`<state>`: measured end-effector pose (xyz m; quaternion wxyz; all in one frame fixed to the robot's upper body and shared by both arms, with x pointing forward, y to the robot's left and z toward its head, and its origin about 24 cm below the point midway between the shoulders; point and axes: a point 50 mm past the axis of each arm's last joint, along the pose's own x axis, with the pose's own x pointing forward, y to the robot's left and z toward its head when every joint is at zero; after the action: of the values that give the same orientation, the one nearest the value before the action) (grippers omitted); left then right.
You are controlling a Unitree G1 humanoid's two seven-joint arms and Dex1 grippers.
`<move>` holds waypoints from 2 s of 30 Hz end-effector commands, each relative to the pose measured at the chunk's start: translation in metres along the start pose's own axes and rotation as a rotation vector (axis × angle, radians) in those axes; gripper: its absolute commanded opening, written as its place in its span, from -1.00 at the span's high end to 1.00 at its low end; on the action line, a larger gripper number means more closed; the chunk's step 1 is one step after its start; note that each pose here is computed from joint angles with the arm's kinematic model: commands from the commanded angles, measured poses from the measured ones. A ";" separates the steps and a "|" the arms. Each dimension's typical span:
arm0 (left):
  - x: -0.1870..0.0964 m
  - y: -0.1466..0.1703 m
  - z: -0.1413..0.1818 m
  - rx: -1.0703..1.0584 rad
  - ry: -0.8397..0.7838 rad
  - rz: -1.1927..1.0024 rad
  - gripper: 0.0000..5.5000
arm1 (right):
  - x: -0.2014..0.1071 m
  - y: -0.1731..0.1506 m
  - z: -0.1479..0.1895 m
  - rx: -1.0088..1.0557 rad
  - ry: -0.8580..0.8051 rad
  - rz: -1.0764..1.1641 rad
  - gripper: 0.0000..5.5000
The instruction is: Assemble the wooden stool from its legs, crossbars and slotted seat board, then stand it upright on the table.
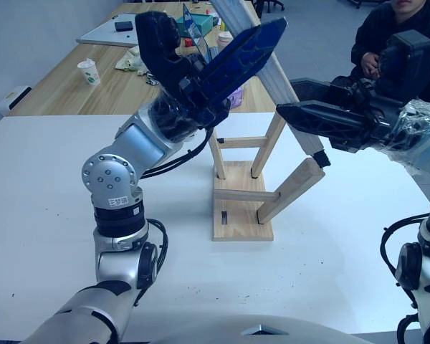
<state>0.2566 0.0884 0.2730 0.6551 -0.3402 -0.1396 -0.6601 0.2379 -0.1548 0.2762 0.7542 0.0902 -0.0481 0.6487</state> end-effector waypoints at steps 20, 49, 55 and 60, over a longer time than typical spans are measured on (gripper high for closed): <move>-0.134 0.047 0.019 0.265 0.204 0.492 0.26 | -0.052 -0.030 0.030 -0.177 0.065 -0.266 -0.30; -0.210 0.054 -0.109 -0.017 0.413 0.486 0.27 | -0.059 -0.058 0.015 -0.099 0.131 -0.293 -0.30; -0.227 0.050 -0.090 0.133 0.725 0.374 0.27 | -0.062 -0.056 0.012 -0.100 0.129 -0.314 -0.30; -0.211 0.053 -0.083 0.237 0.880 0.243 0.27 | -0.063 -0.060 0.008 -0.113 0.112 -0.350 -0.30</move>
<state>0.2714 0.1925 0.0884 0.7683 -0.0521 0.0109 -0.6378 0.2862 -0.2303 0.2721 0.8599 0.0151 -0.0175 0.5100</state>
